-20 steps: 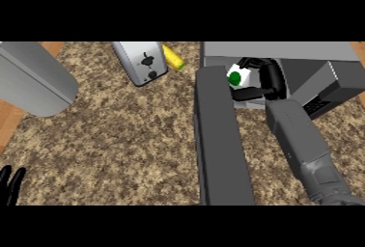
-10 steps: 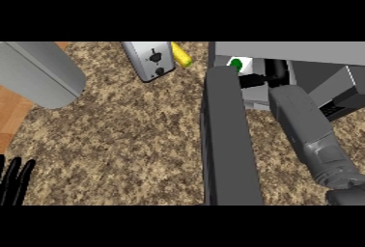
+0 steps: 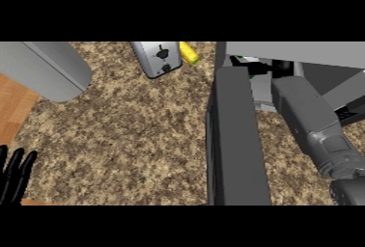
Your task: Pick up the milk, place it into the microwave and close the microwave
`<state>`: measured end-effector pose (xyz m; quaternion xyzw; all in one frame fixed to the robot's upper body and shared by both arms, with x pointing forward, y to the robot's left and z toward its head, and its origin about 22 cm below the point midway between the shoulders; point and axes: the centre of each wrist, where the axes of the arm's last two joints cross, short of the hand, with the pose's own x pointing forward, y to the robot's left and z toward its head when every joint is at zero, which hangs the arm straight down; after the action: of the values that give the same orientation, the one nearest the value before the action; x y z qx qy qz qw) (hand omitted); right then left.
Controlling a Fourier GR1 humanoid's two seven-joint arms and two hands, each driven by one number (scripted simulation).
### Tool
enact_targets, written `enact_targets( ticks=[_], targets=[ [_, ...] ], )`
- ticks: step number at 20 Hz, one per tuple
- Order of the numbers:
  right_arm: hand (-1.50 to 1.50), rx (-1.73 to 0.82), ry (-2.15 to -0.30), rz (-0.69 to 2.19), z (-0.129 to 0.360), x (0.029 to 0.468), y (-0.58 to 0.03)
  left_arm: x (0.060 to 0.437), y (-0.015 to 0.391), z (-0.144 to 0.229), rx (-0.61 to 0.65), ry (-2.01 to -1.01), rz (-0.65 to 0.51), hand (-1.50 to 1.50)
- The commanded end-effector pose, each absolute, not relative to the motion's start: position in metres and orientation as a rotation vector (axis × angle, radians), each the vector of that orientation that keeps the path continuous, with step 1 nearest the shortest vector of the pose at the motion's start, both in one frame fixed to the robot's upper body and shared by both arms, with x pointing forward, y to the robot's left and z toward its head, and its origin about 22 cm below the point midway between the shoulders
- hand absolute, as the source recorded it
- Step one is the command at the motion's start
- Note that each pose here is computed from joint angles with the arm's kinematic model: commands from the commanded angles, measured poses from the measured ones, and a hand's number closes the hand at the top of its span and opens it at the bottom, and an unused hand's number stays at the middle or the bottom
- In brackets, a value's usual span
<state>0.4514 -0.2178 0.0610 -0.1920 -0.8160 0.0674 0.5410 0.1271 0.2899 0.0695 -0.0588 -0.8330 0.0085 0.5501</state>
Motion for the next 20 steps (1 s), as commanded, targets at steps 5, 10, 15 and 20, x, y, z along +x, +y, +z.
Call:
enact_targets(
  ticks=[5,10,15,20],
  targets=[
    [-1.5,-0.831,-1.93,0.241,0.069,0.454,-0.234,0.134,0.285,0.072,-0.121,-1.975,-0.037,-1.5],
    [-1.5,-0.929,-1.916,0.239,0.071,0.455,-0.23,0.139,0.282,0.074,-0.12,-1.972,-0.081,-1.5],
    [-1.5,-1.112,-1.778,0.34,0.049,0.446,-0.238,0.145,0.279,0.075,-0.112,-1.981,-0.1,-1.5],
    [-1.5,-0.684,-1.854,0.213,0.067,0.456,-0.196,0.15,0.27,0.073,-0.131,-1.981,-0.099,-1.5]
  ],
)
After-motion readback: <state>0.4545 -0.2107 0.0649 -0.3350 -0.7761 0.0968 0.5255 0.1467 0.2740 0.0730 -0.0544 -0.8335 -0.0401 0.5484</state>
